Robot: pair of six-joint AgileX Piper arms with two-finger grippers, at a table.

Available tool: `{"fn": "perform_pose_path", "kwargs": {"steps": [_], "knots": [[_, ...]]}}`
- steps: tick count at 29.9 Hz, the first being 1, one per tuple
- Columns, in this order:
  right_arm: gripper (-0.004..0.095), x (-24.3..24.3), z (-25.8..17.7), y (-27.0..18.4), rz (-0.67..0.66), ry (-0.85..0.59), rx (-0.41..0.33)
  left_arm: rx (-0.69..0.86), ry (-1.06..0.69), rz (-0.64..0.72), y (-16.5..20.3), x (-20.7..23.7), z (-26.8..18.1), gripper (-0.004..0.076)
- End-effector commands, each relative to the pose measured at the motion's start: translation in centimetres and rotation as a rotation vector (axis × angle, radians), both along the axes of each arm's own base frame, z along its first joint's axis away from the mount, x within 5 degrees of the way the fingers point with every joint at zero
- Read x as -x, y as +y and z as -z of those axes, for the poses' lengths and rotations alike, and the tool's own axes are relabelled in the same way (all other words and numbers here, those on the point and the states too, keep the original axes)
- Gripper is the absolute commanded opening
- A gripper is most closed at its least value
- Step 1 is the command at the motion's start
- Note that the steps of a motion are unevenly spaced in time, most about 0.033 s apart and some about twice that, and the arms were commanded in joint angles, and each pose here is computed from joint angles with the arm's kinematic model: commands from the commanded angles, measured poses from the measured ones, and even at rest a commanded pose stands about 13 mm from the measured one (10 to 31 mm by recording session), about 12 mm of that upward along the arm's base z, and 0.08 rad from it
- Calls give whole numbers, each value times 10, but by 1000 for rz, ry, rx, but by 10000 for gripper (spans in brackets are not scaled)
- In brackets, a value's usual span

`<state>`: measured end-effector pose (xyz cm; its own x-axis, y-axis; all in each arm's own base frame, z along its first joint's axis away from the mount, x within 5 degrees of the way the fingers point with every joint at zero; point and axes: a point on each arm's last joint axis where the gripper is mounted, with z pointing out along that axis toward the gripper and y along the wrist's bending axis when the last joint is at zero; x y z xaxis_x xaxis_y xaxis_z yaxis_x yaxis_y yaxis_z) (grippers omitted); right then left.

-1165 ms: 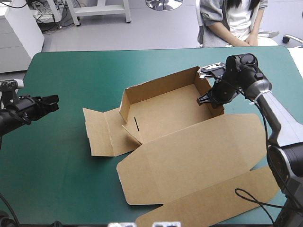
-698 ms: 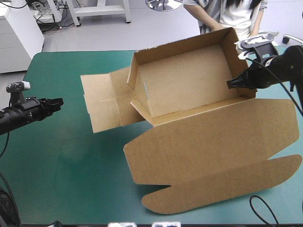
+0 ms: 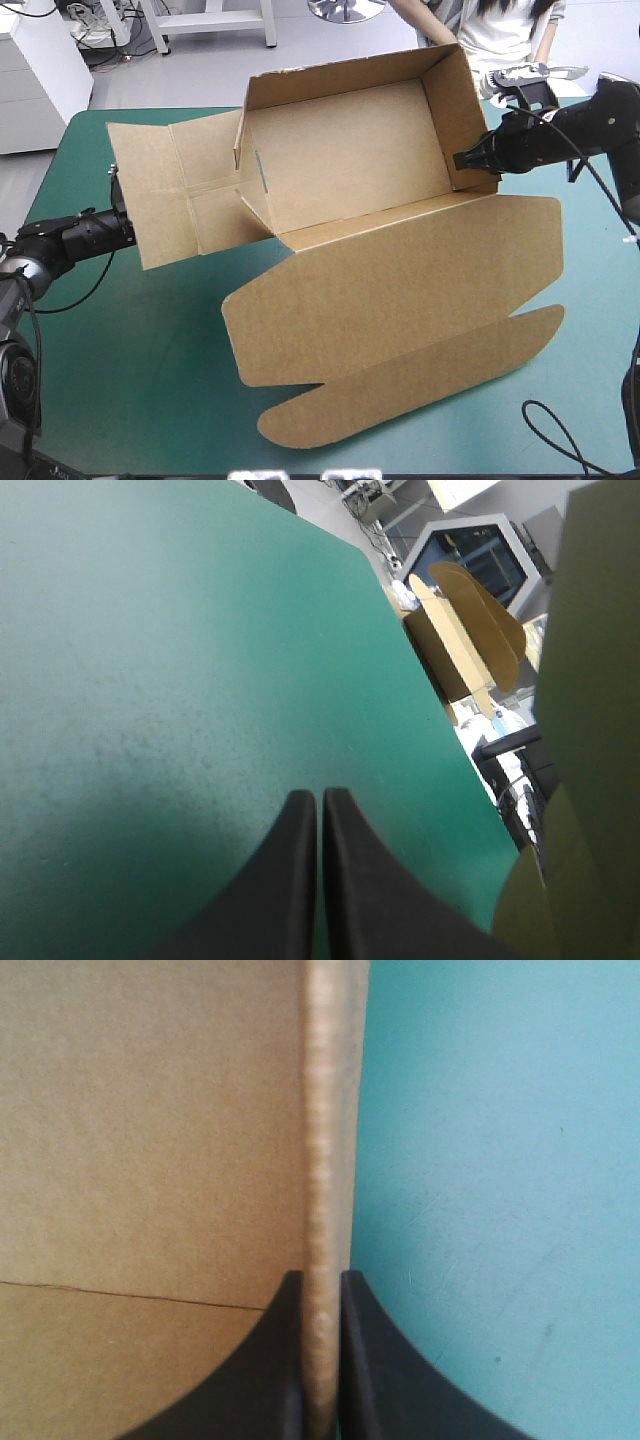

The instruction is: Fold the box

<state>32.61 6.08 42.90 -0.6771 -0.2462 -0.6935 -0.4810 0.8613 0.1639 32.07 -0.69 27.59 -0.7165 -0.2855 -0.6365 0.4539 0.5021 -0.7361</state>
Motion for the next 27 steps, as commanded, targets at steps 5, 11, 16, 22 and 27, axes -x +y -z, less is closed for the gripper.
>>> {"fn": "perform_pose_path", "kwargs": {"steps": [5,11,16,22,27], "knots": [[-13,-15,-8,2,36,-92,-87,130,-143,109,-20,14,-63,6],[-13,-19,-1,14,16,-91,-50,132,-189,98,-25,21,-93,-10],[-13,-18,0,37,12,-128,21,3,-144,31,-33,17,-102,-10],[-13,-19,9,58,-6,-110,61,-186,-110,-14,-45,20,-118,-10],[-13,-19,10,71,-11,-135,55,-343,-71,-87,-50,26,-128,-10]]}}
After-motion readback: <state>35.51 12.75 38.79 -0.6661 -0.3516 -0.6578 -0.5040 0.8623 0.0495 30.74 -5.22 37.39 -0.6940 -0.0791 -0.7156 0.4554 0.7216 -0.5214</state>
